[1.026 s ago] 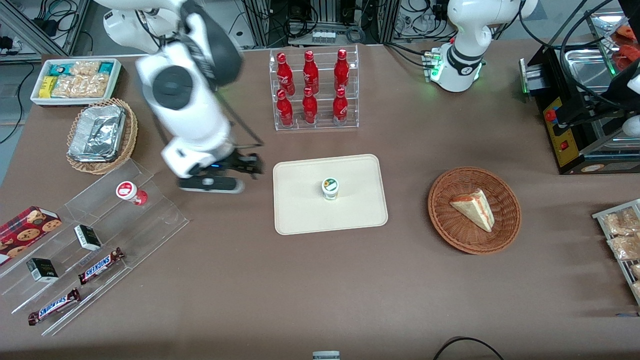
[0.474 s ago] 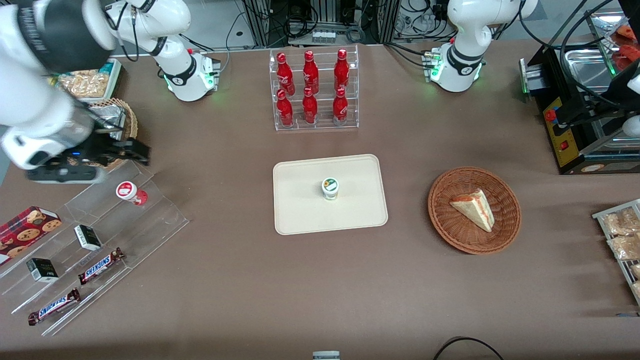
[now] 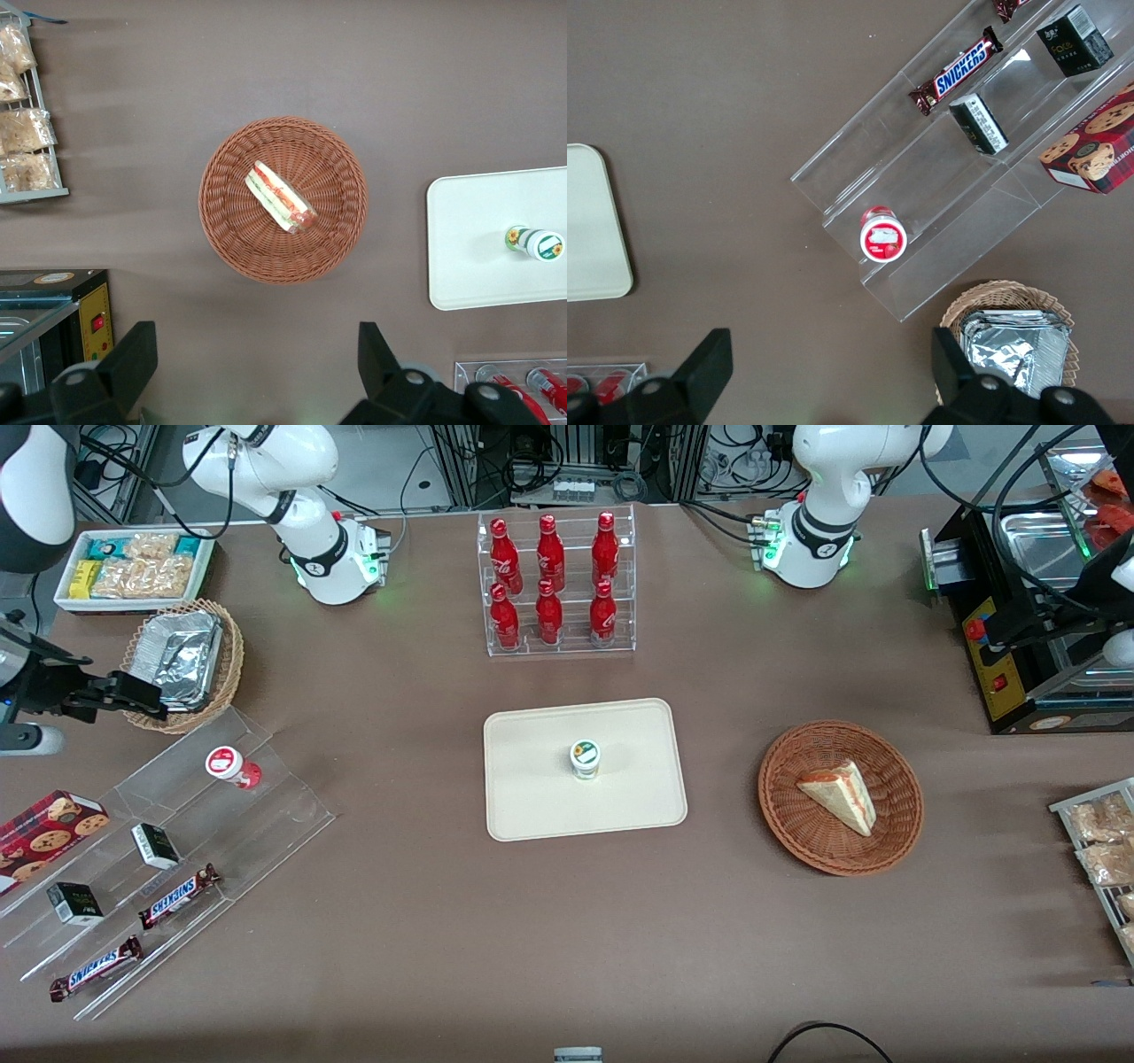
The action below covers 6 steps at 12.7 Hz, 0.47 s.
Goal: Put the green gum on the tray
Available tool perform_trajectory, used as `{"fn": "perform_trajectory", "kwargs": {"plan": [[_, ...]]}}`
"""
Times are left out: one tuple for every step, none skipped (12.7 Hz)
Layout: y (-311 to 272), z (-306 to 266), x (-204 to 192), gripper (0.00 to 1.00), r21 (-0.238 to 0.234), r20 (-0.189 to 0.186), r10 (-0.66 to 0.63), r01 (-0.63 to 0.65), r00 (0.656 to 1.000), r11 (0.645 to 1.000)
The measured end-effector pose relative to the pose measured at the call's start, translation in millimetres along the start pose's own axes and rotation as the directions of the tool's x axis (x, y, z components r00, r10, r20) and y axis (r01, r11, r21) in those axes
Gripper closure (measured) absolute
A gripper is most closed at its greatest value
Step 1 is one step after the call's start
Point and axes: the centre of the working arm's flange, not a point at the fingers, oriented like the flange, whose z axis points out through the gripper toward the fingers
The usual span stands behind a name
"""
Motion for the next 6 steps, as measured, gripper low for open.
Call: {"fn": "perform_trajectory", "kwargs": {"plan": [[1,-1,0,0.0,0.0,-0.003,0.002,-0.002,1.0,1.0],[2,-4,-1,0.0,0.0,-0.008,0.003,-0.003,1.0,1.0],[2,-6,-1,0.0,0.0,-0.013,0.004,-0.004,1.0,1.0],[2,-9,-1,0.0,0.0,-0.019,0.005,-0.005,1.0,1.0],[3,-11,-1,0.0,0.0,-0.023,0.006,-0.006,1.0,1.0],[4,-12,-1,0.0,0.0,-0.024,0.008,-0.008,1.0,1.0]]}}
